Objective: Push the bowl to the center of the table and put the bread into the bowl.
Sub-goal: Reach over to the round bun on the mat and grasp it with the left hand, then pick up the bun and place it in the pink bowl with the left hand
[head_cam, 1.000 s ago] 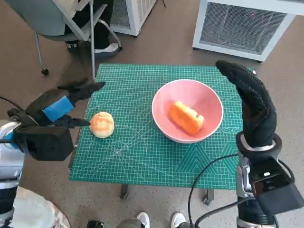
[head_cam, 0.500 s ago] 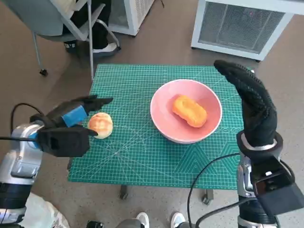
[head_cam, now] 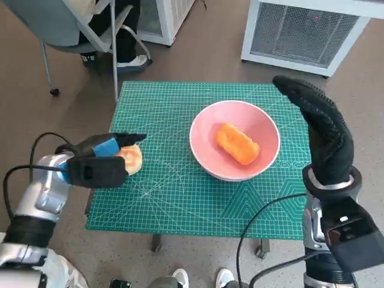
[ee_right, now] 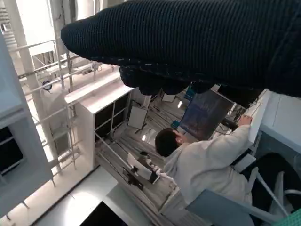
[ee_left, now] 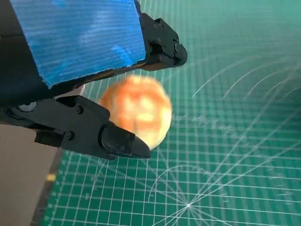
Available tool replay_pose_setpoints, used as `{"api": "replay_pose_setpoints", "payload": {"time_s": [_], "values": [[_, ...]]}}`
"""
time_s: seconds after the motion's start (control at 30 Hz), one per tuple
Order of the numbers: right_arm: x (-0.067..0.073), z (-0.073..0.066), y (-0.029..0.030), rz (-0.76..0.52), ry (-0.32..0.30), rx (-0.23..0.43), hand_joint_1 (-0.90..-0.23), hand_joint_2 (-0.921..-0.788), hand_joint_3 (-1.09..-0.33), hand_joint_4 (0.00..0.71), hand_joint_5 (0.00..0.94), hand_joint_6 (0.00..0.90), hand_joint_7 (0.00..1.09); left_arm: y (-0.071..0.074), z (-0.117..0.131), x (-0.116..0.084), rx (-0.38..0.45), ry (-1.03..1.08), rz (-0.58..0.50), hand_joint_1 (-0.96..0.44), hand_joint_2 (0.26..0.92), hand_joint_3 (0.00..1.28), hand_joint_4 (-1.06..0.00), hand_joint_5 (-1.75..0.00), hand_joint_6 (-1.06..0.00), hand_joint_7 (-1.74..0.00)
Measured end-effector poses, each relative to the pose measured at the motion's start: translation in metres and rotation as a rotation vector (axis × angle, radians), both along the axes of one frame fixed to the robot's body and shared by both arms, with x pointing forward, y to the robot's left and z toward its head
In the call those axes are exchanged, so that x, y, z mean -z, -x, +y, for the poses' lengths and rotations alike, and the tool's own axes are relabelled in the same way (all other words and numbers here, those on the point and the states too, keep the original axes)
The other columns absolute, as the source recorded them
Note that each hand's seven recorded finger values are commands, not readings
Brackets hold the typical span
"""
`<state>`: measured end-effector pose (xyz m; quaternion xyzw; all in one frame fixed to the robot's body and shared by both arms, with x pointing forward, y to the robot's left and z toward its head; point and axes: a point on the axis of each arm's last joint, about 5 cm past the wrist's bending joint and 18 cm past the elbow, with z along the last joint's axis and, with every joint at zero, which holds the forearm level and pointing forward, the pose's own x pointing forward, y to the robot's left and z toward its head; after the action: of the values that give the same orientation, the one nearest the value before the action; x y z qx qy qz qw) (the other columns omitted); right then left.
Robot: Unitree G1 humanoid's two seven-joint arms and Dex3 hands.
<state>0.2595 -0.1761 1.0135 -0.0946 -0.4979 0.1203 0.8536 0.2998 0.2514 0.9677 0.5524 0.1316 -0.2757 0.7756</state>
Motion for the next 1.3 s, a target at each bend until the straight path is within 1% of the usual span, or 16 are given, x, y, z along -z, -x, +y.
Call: {"api": "replay_pose_setpoints", "payload": {"time_s": [0.13,0.17,0.2,0.23,0.27,0.3,0.37,0.43,0.53,0.73,0.9,1.0,1.3], "values": [[-0.001,0.000,0.0006,-0.001,0.001,0.000,-0.540,-0.921,-0.736,0.357,0.001,-0.001,0.74,-0.004,-0.001,0.005,-0.018,-0.016,0.008,-0.11,0.921,0.06,-0.55,-0.08,-0.56,-0.09],[-0.001,0.000,0.0007,-0.002,0.001,-0.001,-0.541,-0.921,-0.736,0.357,0.001,-0.001,0.74,-0.005,-0.001,0.005,-0.024,-0.019,0.006,-0.09,0.921,0.07,-0.62,-0.15,-0.59,-0.17],[-0.001,0.000,0.0007,-0.002,0.002,-0.001,-0.541,-0.921,-0.736,0.357,0.001,-0.001,0.74,-0.006,-0.001,0.005,-0.030,-0.021,0.006,-0.08,0.921,0.08,-0.65,-0.22,-0.58,-0.30],[-0.001,0.000,0.0008,-0.002,0.002,-0.001,-0.541,-0.921,-0.736,0.357,0.001,-0.001,0.74,-0.008,-0.001,0.005,-0.036,-0.023,0.002,-0.07,0.921,0.10,-0.64,-0.42,-0.54,-0.52],[-0.001,0.000,0.0008,-0.002,0.002,-0.001,-0.541,-0.921,-0.736,0.357,0.001,-0.001,0.74,-0.008,0.000,0.004,-0.042,-0.025,-0.002,-0.04,0.921,0.15,-0.62,-0.73,-0.48,-0.85],[-0.001,0.000,0.0008,-0.001,0.002,-0.001,-0.539,-0.921,-0.736,0.357,0.001,-0.001,0.74,-0.009,0.000,0.004,-0.046,-0.027,-0.009,-0.03,0.921,0.17,-0.60,-0.94,-0.46,-1.02],[-0.001,0.000,0.0008,-0.001,0.002,0.000,-0.536,-0.921,-0.737,0.357,0.001,-0.001,0.74,-0.010,0.001,0.004,-0.053,-0.029,-0.032,-0.01,0.921,0.17,-0.59,-1.12,-0.47,-1.16],[-0.001,0.000,0.0008,-0.001,0.002,0.000,-0.533,-0.921,-0.737,0.357,0.001,-0.001,0.74,-0.010,0.002,0.004,-0.056,-0.031,-0.058,-0.01,0.921,0.17,-0.59,-1.22,-0.49,-1.23],[-0.001,0.000,0.0007,0.000,0.002,0.000,-0.529,-0.921,-0.739,0.357,0.001,-0.001,0.74,-0.010,0.004,0.006,-0.052,-0.027,-0.087,0.00,0.920,0.17,-0.58,-1.27,-0.51,-1.26],[0.000,0.001,0.0005,0.002,0.001,-0.001,-0.527,-0.921,-0.741,0.356,0.001,-0.001,0.74,-0.009,0.006,0.007,-0.035,-0.023,-0.110,0.00,0.921,0.17,-0.58,-1.29,-0.51,-1.28],[0.000,0.002,0.0006,0.001,0.000,-0.002,-0.530,-0.921,-0.741,0.356,0.001,-0.001,0.74,-0.009,0.008,0.001,-0.035,-0.012,-0.137,0.00,0.921,0.17,-0.58,-1.30,-0.51,-1.27],[0.000,0.002,0.0006,-0.001,-0.001,-0.002,-0.533,-0.921,-0.739,0.357,0.001,-0.001,0.74,-0.008,0.007,-0.009,-0.021,0.007,-0.181,0.00,0.921,0.16,-0.59,-1.30,-0.51,-1.25],[0.001,0.002,-0.0004,0.004,-0.006,-0.004,-0.523,-0.921,-0.736,0.358,0.002,-0.001,0.74,-0.002,-0.012,-0.062,0.055,0.077,-0.411,0.00,0.921,0.10,-0.66,-1.20,-0.57,-1.22]]}}
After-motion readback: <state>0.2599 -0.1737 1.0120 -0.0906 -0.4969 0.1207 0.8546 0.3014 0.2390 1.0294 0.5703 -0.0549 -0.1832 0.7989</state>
